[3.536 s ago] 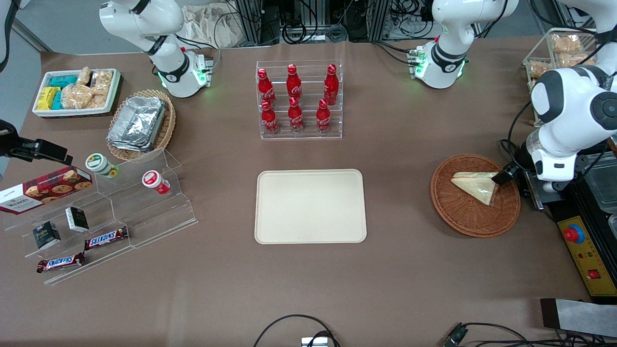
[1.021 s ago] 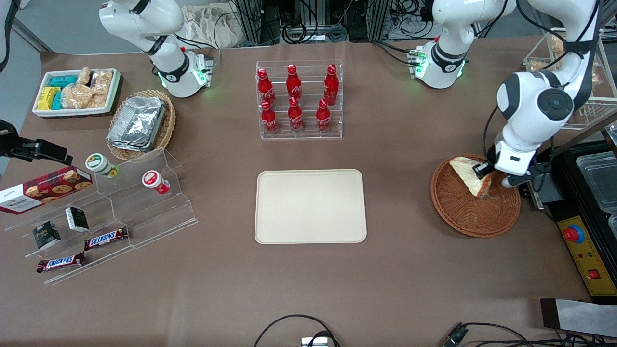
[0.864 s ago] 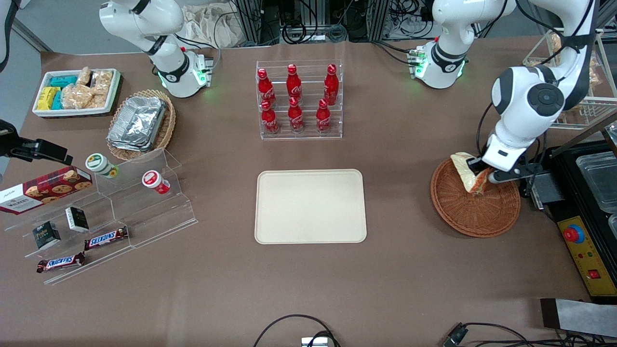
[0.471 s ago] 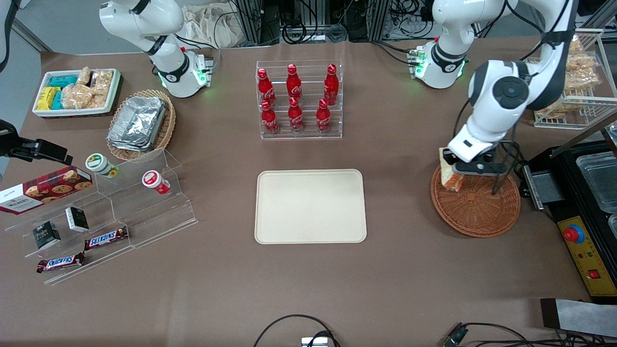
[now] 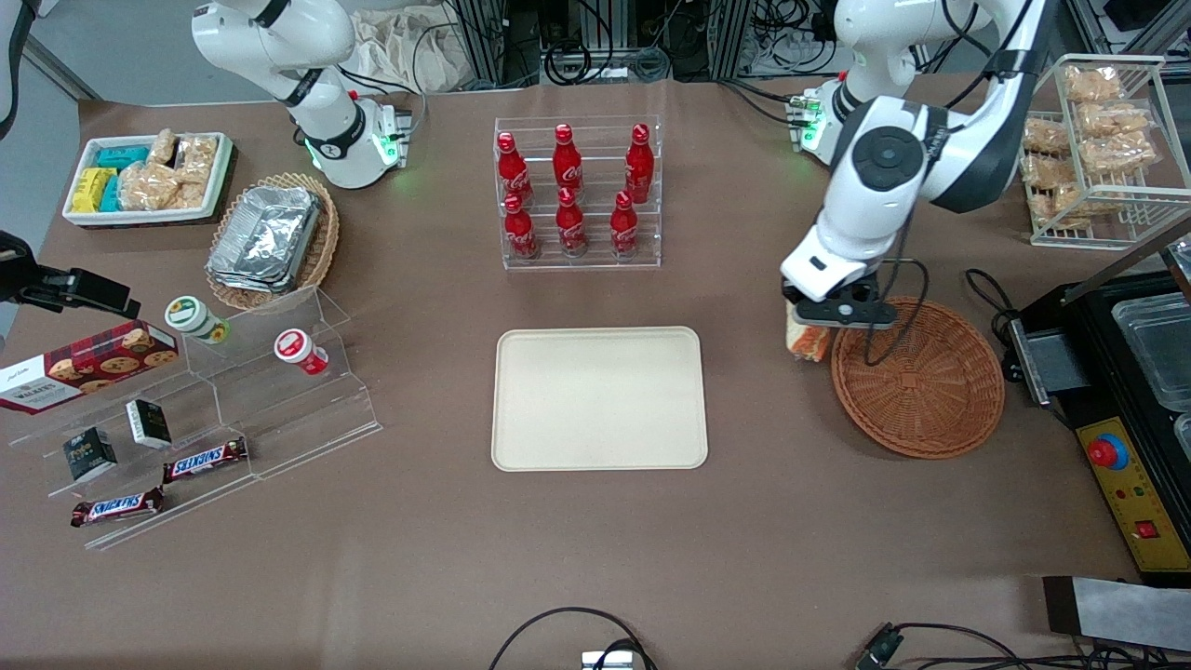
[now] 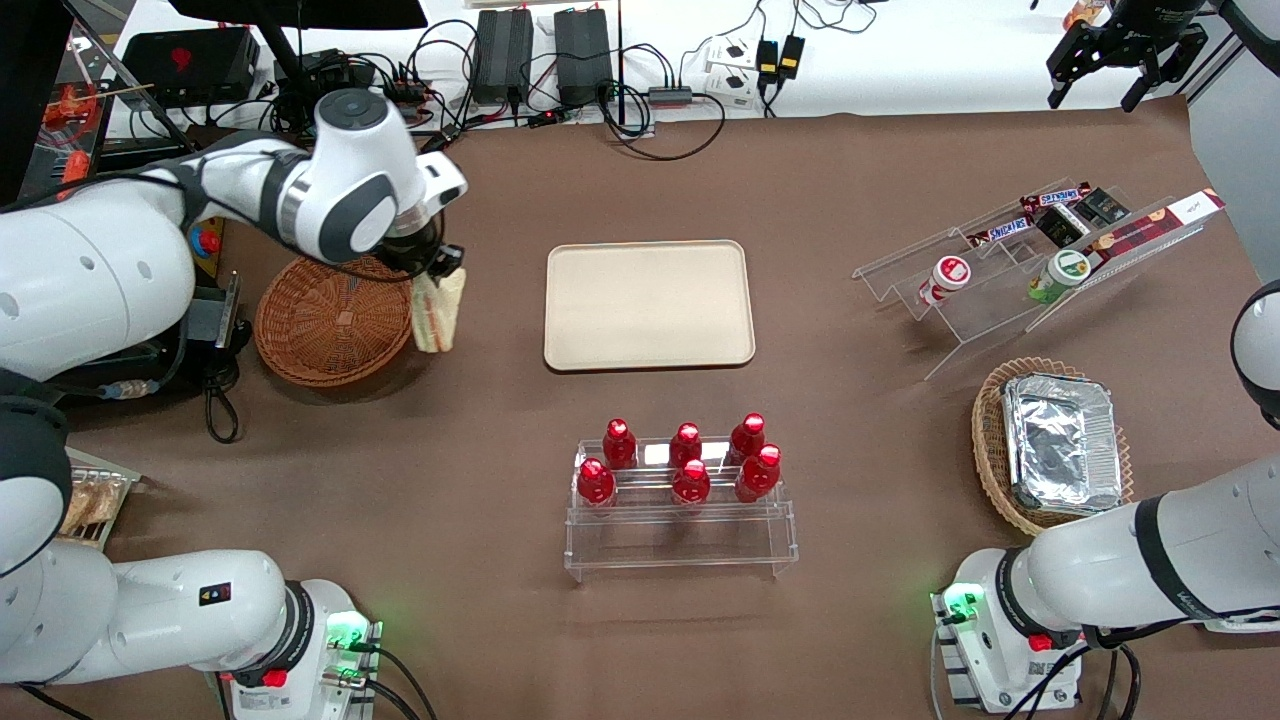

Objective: Place sandwich from basket to tray
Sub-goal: 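Carry the held sandwich with the left gripper over the cream tray, then lower the sandwich onto the tray and open the left gripper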

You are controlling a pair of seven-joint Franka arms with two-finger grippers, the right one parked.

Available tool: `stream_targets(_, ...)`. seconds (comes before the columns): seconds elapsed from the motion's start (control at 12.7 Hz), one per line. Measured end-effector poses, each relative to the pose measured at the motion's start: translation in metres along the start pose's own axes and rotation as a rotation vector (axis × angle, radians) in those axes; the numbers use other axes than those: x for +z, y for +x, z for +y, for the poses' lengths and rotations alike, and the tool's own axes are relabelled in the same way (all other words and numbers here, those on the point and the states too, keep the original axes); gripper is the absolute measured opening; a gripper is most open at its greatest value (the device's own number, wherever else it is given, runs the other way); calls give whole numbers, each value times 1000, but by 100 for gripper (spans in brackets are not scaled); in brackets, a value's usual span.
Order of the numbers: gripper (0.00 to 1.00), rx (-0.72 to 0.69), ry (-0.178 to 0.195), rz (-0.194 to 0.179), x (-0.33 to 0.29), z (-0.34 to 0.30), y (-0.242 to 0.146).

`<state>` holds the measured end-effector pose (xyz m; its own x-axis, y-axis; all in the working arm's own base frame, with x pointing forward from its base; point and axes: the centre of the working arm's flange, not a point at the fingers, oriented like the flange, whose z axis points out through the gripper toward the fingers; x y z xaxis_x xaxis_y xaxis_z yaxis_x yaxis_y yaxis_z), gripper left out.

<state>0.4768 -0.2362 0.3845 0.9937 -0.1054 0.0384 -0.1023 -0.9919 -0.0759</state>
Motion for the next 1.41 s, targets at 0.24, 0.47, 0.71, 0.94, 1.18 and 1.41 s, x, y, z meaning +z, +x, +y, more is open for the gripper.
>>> stream_targets(0.24,16,-26,-34,-9,5,48,17)
stream_targets(0.47,16,-52,-36,-8,25,94,32)
stream_targets(0.71,16,-54,-22,11,54,142,46)
stream_targets(0.94,16,-28,-21,-10,86,172,58)
stream_targets(1.18,16,16,-18,-14,114,194,63)
stream_targets(1.41,17,30,19,-15,142,210,59)
